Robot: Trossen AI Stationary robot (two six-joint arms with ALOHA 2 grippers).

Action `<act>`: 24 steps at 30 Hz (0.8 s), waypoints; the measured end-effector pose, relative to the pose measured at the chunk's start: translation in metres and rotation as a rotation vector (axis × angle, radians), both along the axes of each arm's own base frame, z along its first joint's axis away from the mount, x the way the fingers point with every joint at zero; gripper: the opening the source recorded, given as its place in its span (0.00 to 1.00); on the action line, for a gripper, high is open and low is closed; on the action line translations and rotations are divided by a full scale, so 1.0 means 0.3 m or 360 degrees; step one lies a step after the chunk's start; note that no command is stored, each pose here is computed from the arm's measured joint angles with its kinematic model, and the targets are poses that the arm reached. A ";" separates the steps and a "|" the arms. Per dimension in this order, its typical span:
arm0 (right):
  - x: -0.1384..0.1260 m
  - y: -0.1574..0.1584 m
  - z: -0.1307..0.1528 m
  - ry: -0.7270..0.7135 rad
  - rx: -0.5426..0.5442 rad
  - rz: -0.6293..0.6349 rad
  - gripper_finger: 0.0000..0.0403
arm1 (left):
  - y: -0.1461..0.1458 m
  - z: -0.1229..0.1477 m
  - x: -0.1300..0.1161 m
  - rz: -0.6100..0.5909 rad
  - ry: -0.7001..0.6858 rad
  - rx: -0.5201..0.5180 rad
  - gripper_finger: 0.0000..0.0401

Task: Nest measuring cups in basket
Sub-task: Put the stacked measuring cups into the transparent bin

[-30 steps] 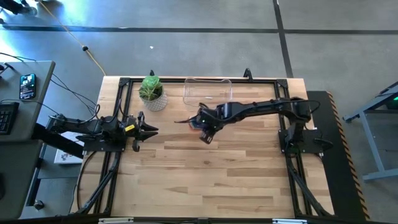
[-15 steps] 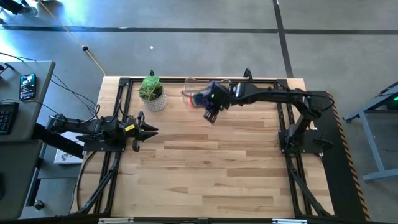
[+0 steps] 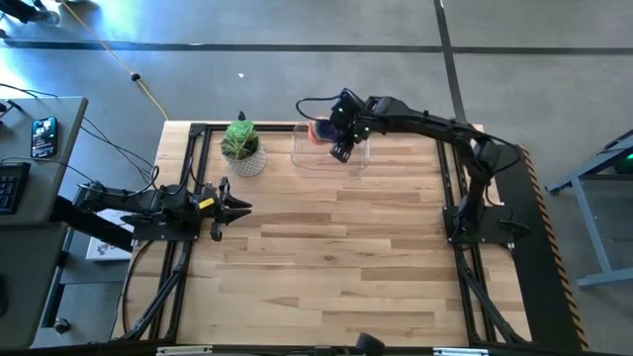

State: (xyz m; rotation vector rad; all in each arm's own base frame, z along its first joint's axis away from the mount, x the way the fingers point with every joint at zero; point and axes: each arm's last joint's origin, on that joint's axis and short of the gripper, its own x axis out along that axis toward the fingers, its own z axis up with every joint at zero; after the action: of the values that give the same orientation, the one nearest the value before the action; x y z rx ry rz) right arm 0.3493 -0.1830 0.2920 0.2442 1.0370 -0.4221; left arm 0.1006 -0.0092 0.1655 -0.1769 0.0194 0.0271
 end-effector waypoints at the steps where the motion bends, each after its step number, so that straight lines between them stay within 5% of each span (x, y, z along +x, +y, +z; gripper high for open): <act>1: 0.002 -0.007 -0.009 0.0027 0.0013 0.0012 0.34 | 0.000 0.000 0.000 0.0001 0.0000 0.0000 0.17; 24: 0.076 -0.067 -0.270 0.0302 0.0267 -0.0013 0.34 | 0.000 0.000 0.000 0.0000 0.0000 0.0000 0.17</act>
State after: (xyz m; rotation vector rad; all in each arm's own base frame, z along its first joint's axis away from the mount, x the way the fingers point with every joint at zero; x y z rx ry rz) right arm 0.3722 -0.2033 0.2110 0.3633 1.2602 -0.3711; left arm 0.1006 -0.0092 0.1655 -0.1769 0.0193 0.0273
